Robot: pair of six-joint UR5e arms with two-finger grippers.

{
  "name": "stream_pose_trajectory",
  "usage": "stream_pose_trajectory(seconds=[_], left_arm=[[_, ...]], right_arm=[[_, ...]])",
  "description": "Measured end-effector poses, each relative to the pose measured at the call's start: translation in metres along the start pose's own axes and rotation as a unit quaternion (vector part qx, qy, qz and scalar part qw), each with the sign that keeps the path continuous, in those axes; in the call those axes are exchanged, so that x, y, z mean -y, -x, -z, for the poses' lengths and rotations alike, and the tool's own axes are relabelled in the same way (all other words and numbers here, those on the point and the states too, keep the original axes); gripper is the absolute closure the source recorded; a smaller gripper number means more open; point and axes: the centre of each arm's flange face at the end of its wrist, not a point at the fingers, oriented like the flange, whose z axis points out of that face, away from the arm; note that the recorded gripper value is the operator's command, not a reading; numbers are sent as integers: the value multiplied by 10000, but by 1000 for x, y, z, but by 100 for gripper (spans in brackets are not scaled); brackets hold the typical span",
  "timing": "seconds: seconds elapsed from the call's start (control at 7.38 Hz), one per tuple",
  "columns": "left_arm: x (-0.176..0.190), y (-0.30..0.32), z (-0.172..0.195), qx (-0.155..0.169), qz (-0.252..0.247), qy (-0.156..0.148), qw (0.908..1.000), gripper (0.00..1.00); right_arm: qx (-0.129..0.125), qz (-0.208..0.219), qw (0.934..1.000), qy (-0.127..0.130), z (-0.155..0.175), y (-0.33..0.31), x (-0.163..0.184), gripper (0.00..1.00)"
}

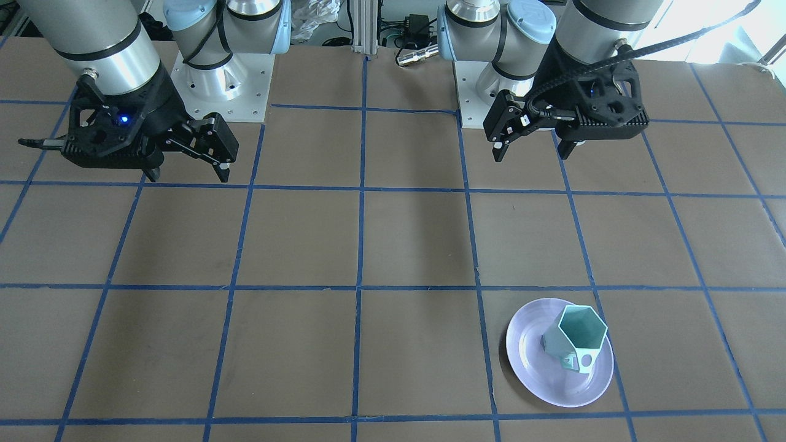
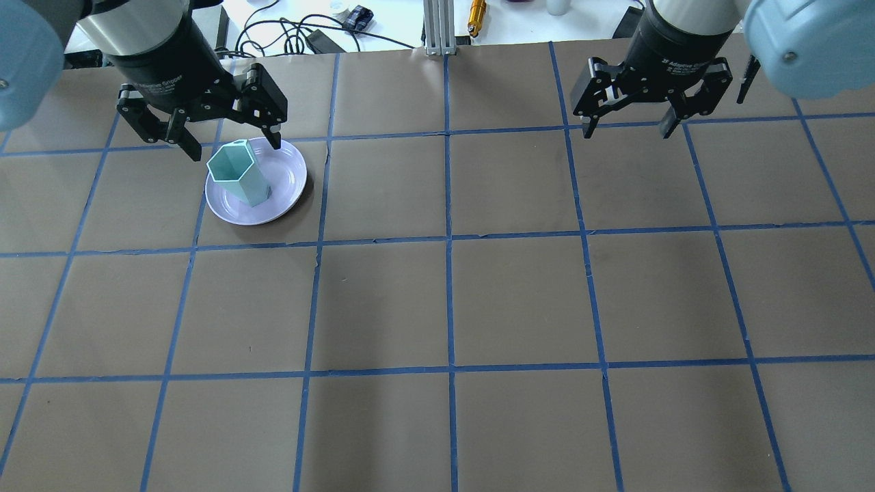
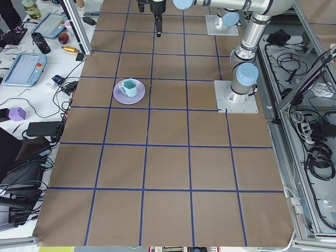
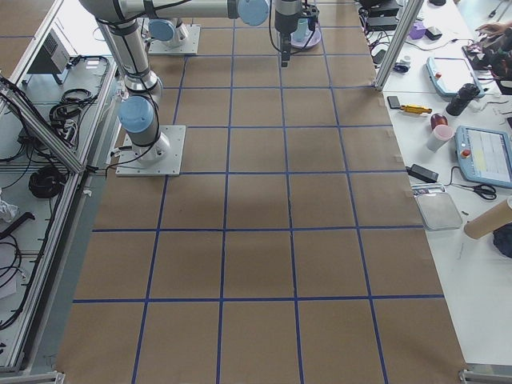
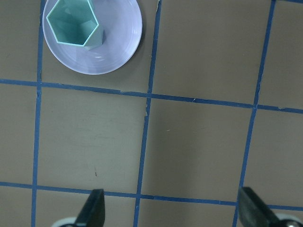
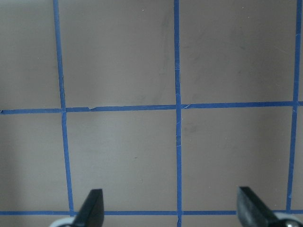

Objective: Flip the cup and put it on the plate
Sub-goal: 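Open the left gripper and raise it away from the cup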

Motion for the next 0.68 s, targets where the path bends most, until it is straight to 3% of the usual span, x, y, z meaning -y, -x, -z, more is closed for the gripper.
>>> stream_pose_trajectory(seconds=[0.68], left_arm=[[6, 6, 1, 153, -291, 11, 9995, 0]], right_arm=[[0, 0, 10000, 2, 0, 0, 0, 0]])
